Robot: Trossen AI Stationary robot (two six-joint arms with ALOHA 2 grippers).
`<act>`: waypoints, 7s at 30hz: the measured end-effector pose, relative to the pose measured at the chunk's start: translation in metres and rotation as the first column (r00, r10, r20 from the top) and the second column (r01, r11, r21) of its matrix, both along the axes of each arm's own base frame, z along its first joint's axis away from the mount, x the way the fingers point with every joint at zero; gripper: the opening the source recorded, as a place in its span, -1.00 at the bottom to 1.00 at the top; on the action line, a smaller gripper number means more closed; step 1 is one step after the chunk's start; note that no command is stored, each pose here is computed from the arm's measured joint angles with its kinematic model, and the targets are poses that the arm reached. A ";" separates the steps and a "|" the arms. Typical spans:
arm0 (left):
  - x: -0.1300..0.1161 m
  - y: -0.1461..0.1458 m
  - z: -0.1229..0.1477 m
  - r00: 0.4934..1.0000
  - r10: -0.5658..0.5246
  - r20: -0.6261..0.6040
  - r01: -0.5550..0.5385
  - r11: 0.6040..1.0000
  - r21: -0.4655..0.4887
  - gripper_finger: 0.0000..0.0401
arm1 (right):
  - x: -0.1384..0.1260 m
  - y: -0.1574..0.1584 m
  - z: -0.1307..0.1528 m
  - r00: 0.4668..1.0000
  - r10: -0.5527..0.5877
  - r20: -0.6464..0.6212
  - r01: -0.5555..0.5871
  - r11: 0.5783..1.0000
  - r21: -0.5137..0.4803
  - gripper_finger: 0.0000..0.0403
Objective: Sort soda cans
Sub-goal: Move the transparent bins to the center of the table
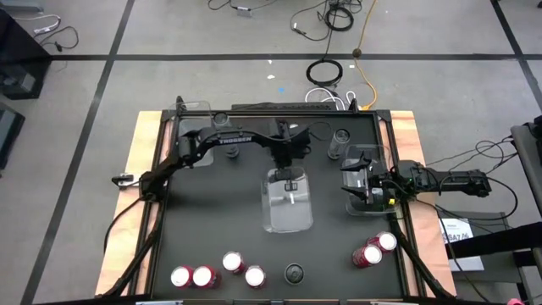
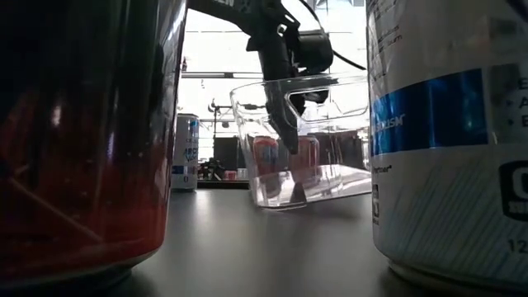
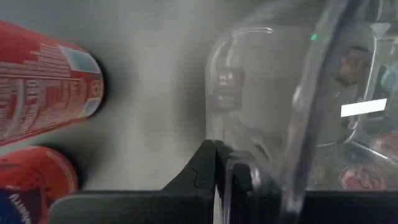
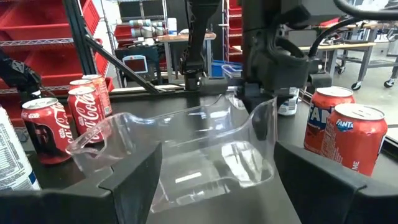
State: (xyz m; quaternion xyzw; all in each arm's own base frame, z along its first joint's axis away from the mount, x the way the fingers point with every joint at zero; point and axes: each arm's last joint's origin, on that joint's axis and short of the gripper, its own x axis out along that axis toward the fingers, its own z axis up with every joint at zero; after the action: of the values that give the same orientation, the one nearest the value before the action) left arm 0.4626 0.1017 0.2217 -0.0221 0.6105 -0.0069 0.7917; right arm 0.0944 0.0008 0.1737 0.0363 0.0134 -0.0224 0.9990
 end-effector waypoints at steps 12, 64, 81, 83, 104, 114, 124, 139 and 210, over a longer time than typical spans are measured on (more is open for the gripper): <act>0.007 0.000 0.002 0.996 -0.036 0.076 0.034 0.999 0.024 -0.72 | 0.000 0.000 0.000 1.000 0.000 0.000 0.000 1.000 0.000 0.51; -0.124 -0.024 0.185 0.980 0.131 0.148 -0.136 0.990 0.025 -0.71 | 0.000 0.000 0.000 1.000 0.000 0.000 0.000 1.000 0.000 0.51; -0.247 -0.068 0.107 0.926 0.305 0.223 -0.312 0.950 -0.004 -0.71 | 0.000 0.000 0.000 1.000 0.000 0.000 0.000 1.000 0.000 0.51; -0.267 -0.070 0.109 0.916 0.310 0.253 -0.326 0.945 0.022 -0.71 | 0.000 0.000 0.000 1.000 0.000 -0.001 0.000 1.000 0.000 0.51; -0.340 -0.071 0.120 0.928 0.147 0.343 -0.261 0.912 0.317 -0.71 | 0.000 0.000 0.000 1.000 0.000 0.000 0.000 1.000 0.000 0.51; -0.340 -0.071 0.119 0.928 0.144 0.343 -0.257 0.915 0.310 -0.51 | 0.000 0.000 0.000 1.000 0.000 0.000 0.000 1.000 0.000 0.51; -0.340 -0.071 0.120 0.927 0.145 0.346 -0.259 0.915 0.309 -0.03 | 0.000 0.000 0.000 1.000 0.000 0.000 0.000 1.000 0.000 0.51; -0.324 -0.067 0.112 0.925 0.212 0.315 -0.265 0.955 0.136 -0.02 | 0.000 0.000 0.000 1.000 0.000 0.000 0.000 1.000 0.000 0.51; -0.310 0.030 -0.012 0.877 0.420 -0.232 -0.438 0.898 -0.030 -0.94 | 0.000 0.000 0.000 1.000 0.000 0.000 0.000 1.000 0.000 0.51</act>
State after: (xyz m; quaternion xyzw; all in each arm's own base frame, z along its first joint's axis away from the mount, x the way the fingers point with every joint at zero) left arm 0.1527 0.1315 0.2100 -0.1899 0.6731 0.1464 0.6996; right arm 0.0945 0.0009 0.1737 0.0363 0.0133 -0.0224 0.9990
